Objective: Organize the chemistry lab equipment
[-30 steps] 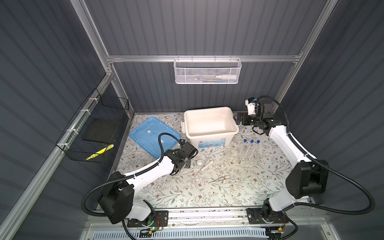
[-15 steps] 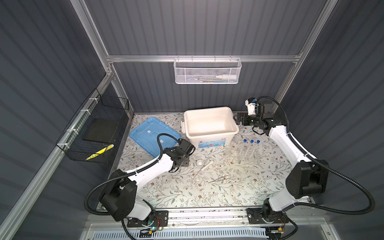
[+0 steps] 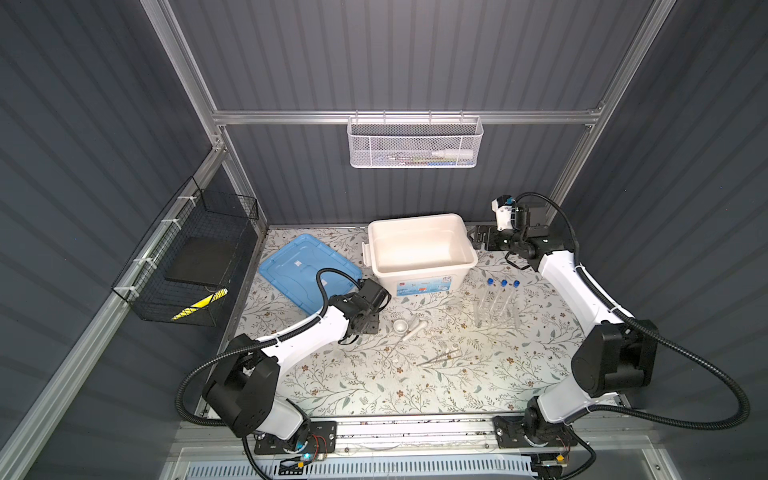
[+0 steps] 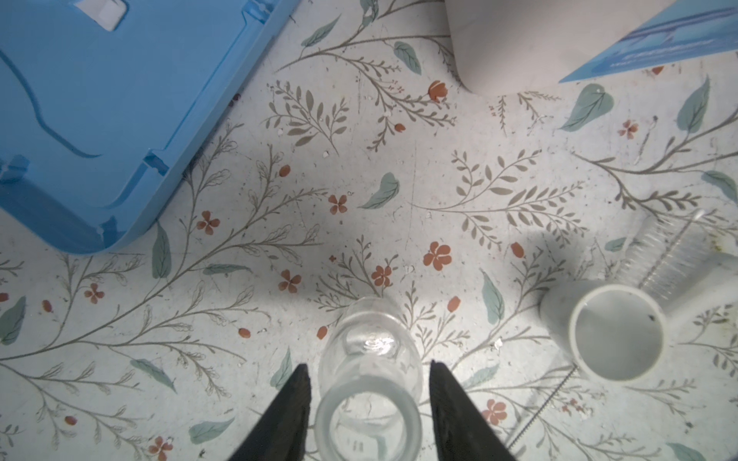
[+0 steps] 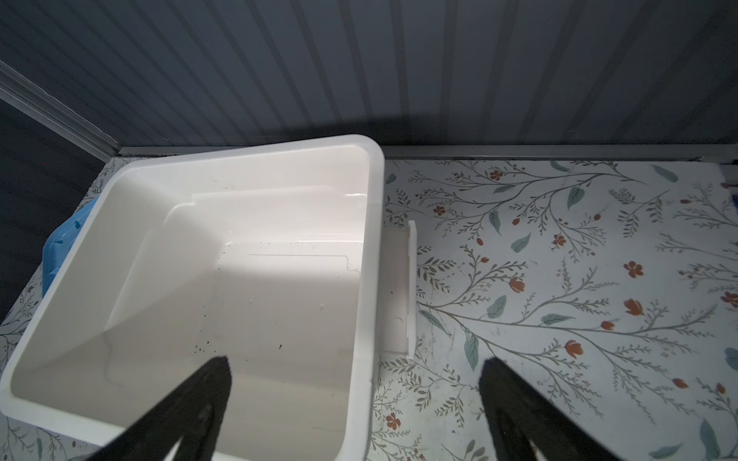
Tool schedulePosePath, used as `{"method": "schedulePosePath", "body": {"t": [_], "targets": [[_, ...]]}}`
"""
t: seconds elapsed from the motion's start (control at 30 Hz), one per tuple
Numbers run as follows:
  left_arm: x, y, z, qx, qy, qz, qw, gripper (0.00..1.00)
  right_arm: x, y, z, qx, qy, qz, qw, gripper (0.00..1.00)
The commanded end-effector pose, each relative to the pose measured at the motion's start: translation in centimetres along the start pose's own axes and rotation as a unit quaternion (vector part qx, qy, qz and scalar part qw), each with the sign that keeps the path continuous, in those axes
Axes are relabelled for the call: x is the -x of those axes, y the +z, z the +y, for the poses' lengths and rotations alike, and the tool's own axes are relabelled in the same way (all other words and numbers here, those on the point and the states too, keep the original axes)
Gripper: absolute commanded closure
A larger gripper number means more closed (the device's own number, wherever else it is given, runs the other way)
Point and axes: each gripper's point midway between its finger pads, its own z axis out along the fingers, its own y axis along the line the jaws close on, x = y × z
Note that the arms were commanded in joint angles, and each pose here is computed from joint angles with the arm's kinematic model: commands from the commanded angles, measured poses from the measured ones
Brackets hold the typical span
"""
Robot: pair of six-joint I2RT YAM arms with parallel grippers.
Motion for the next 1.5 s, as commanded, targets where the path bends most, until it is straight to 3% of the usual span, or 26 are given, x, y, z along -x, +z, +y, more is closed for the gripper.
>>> {"method": "schedulePosePath", "body": {"t": [0.0, 0.43, 0.93, 1.47], "targets": [[-0.5, 0.3, 0.3, 0.004, 0.007, 0.015, 1.000, 0.53, -0.6, 0.0, 0.0, 0.006, 0.006, 0.009, 1.000, 0.01], [-0.7, 0.3, 0.6, 0.009, 0.013, 0.015, 1.000, 0.68, -0.8, 0.0, -0.2, 0.007, 0.012, 0.010, 1.000, 0.01], [0.6, -1.1, 0.4, 0.008, 0.025, 0.004, 1.000, 0.71, -1.0, 0.2, -0.2, 0.012, 0.019, 0.013, 1.000, 0.01], [4.1, -5.9, 0.2, -0.002, 0.043, -0.036, 0.998, 0.70, -1.2, 0.3, 0.1, 0.024, 0.025, 0.011, 0.999, 0.01]]}}
